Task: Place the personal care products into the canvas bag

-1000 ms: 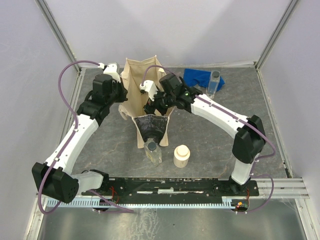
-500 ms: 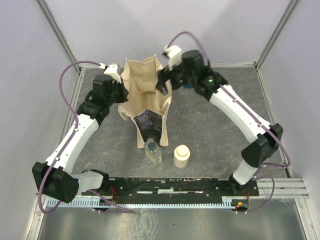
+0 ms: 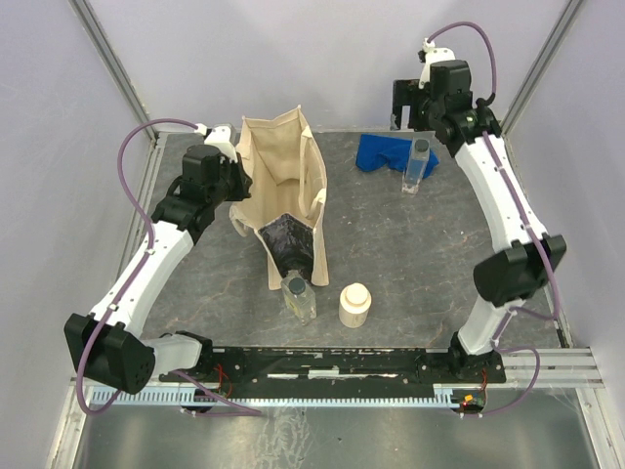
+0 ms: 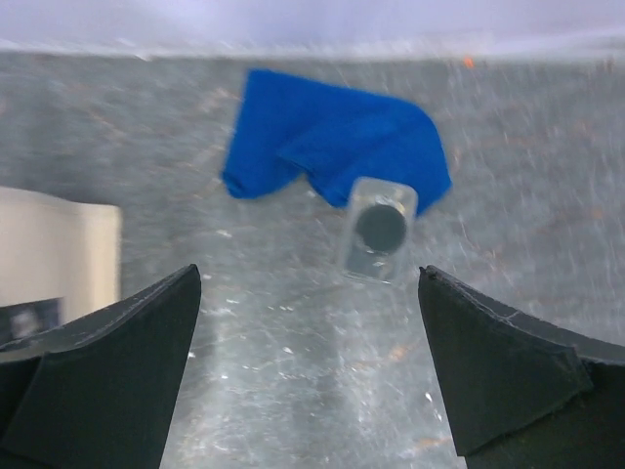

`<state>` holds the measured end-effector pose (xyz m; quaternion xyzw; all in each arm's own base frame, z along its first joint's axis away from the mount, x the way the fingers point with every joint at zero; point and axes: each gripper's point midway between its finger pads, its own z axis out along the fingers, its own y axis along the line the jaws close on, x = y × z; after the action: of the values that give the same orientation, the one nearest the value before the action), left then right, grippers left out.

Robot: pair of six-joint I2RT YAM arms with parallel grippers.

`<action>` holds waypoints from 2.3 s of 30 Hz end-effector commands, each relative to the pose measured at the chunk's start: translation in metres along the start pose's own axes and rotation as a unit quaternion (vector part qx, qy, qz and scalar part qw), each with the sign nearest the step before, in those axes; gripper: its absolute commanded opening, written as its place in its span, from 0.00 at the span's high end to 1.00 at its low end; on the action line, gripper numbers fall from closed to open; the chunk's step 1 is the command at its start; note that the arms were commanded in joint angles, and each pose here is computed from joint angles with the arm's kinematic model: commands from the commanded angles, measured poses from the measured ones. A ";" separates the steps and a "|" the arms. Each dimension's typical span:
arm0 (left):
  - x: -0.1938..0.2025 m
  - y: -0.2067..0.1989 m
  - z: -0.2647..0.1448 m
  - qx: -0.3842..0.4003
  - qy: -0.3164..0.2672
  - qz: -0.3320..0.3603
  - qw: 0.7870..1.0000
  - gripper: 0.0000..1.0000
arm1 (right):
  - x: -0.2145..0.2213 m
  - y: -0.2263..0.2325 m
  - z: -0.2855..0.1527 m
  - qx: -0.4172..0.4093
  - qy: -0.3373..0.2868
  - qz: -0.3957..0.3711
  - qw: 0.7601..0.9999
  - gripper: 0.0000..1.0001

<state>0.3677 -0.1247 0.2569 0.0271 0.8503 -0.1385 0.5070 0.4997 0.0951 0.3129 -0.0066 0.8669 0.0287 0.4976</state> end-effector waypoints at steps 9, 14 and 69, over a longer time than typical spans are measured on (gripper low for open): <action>0.007 -0.001 0.005 0.009 0.018 0.012 1.000 0.97 | 0.068 -0.055 0.060 0.121 0.105 0.069 0.985 0.00; 0.009 0.001 0.006 0.003 0.021 0.016 1.000 0.97 | 0.083 -0.054 0.080 0.120 0.117 0.072 0.983 0.00; -0.006 -0.049 0.024 0.109 0.020 -0.003 0.994 0.97 | -0.157 0.217 -0.186 -0.427 -0.271 -0.003 0.863 0.99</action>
<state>0.3810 -0.1559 0.2427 0.0633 0.8567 -0.1891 0.4758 0.4312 0.2808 0.4909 -0.1776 0.6831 0.3729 0.6023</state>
